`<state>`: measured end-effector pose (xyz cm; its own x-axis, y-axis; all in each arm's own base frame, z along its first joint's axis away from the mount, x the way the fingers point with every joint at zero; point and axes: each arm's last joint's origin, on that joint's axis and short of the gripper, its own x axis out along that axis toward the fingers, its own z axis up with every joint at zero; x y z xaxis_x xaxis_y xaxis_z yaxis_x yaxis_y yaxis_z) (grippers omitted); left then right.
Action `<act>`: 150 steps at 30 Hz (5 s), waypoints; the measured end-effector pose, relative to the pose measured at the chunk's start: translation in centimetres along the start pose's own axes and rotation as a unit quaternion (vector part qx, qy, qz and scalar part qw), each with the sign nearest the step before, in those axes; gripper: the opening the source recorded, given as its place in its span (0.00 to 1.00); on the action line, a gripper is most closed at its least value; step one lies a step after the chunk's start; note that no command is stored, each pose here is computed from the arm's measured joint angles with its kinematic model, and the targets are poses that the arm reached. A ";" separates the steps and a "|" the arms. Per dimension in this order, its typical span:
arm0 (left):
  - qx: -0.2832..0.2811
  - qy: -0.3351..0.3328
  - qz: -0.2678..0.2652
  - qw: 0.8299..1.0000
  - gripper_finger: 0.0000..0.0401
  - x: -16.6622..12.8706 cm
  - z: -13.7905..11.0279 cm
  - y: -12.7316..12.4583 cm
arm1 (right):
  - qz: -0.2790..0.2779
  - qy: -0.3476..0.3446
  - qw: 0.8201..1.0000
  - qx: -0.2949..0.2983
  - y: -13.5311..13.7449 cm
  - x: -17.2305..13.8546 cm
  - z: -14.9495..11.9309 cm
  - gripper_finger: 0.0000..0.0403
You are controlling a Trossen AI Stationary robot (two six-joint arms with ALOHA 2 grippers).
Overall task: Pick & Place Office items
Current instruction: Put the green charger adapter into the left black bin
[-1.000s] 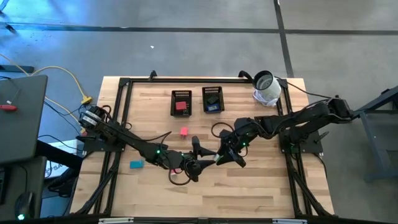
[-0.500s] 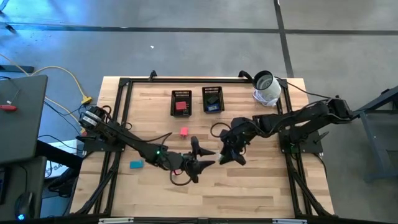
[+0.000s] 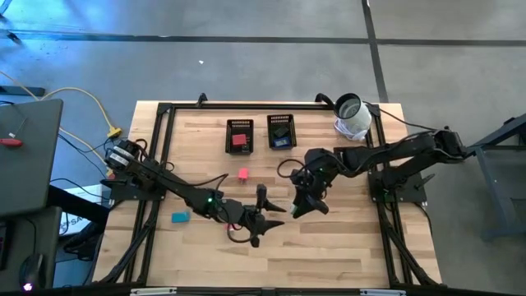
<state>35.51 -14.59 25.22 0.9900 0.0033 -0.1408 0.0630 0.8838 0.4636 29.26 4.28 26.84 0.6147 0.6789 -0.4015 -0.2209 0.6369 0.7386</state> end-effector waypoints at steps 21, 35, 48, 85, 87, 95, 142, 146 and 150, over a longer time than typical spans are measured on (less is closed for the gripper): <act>-0.059 -0.065 -0.061 0.994 0.43 1.0 -0.3 2.5 | 0.041 0.036 0.998 0.016 -0.9 1.8 -0.2 0.31; -0.097 -0.090 -0.107 0.985 0.43 1.1 -0.1 2.7 | 0.088 0.050 0.994 0.031 -1.6 2.7 1.0 0.31; -0.119 -0.043 -0.094 0.988 0.43 1.3 -0.9 2.8 | 0.074 0.050 0.996 0.028 -1.7 3.3 1.9 0.30; -0.112 -0.008 -0.058 0.992 0.30 1.1 -1.2 2.2 | 0.043 0.022 0.999 0.015 -3.0 2.4 2.6 0.43; -0.101 0.010 -0.044 0.994 0.30 1.0 -1.3 1.8 | 0.035 0.019 0.999 0.025 -3.4 2.0 2.8 0.46; -0.040 0.080 0.022 0.996 0.30 -0.1 -1.4 0.3 | 0.020 0.001 1.000 0.013 -4.6 0.4 3.5 0.48; 0.069 0.515 0.241 0.820 0.30 -1.8 -13.7 13.7 | -0.365 -0.031 0.927 -0.079 1.9 -0.3 -1.9 0.45; 0.033 0.525 0.226 0.820 0.30 -2.0 -14.8 15.3 | -0.362 -0.028 0.928 -0.084 2.2 0.0 -2.2 0.45; 0.006 0.532 0.217 0.818 0.30 -2.2 -15.7 16.7 | -0.367 -0.032 0.926 -0.084 2.5 0.2 -2.4 0.45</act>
<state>32.36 7.47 19.53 0.2500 0.7273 -0.6391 -0.2587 0.6863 0.6798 26.96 6.87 27.31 0.6884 0.0213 -0.7250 0.1632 0.9694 0.1835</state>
